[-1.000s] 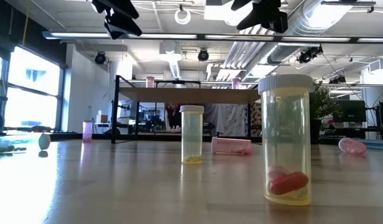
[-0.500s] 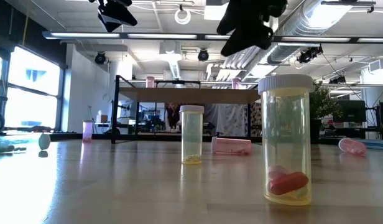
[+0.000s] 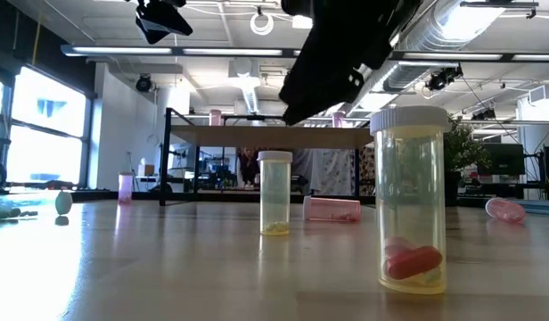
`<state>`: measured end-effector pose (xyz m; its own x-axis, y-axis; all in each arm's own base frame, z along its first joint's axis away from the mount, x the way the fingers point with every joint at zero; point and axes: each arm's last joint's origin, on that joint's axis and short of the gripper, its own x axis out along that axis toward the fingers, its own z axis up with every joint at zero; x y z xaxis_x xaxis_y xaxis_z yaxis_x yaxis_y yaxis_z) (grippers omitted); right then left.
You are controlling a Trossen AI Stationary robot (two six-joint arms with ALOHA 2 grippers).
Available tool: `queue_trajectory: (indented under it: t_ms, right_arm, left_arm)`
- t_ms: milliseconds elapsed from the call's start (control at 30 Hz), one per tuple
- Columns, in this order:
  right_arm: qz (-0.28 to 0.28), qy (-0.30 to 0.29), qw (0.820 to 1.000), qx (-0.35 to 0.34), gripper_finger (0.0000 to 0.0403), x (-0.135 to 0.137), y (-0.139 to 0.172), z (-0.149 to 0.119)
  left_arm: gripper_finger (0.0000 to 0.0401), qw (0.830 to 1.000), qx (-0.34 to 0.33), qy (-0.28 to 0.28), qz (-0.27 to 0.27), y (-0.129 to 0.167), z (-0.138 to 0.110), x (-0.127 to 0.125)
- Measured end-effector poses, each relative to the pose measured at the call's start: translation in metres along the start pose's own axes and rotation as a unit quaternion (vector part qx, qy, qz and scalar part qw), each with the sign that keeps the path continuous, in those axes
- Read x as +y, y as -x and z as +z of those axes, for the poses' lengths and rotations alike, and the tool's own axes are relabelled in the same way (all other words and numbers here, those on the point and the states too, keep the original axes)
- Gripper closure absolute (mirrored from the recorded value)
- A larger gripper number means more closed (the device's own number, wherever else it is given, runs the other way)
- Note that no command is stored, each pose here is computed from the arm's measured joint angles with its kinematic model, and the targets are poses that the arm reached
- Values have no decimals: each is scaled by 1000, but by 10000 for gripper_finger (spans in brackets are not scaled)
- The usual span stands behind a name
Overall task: Pick and place medicine bottles onto shelf by color
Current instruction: Put the top right yellow pill bottle on the shelf
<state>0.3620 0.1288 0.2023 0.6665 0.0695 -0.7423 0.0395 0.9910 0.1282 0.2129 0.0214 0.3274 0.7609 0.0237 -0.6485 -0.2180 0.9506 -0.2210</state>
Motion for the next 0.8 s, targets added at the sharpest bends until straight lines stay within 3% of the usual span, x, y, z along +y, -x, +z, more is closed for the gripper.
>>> queue_trajectory:
  t_ms: [800]
  right_arm:
    - [3,-2,1000,10,187,1,-42,-15]
  left_arm:
    - [188,1000,2,4,8,0,-1,1]
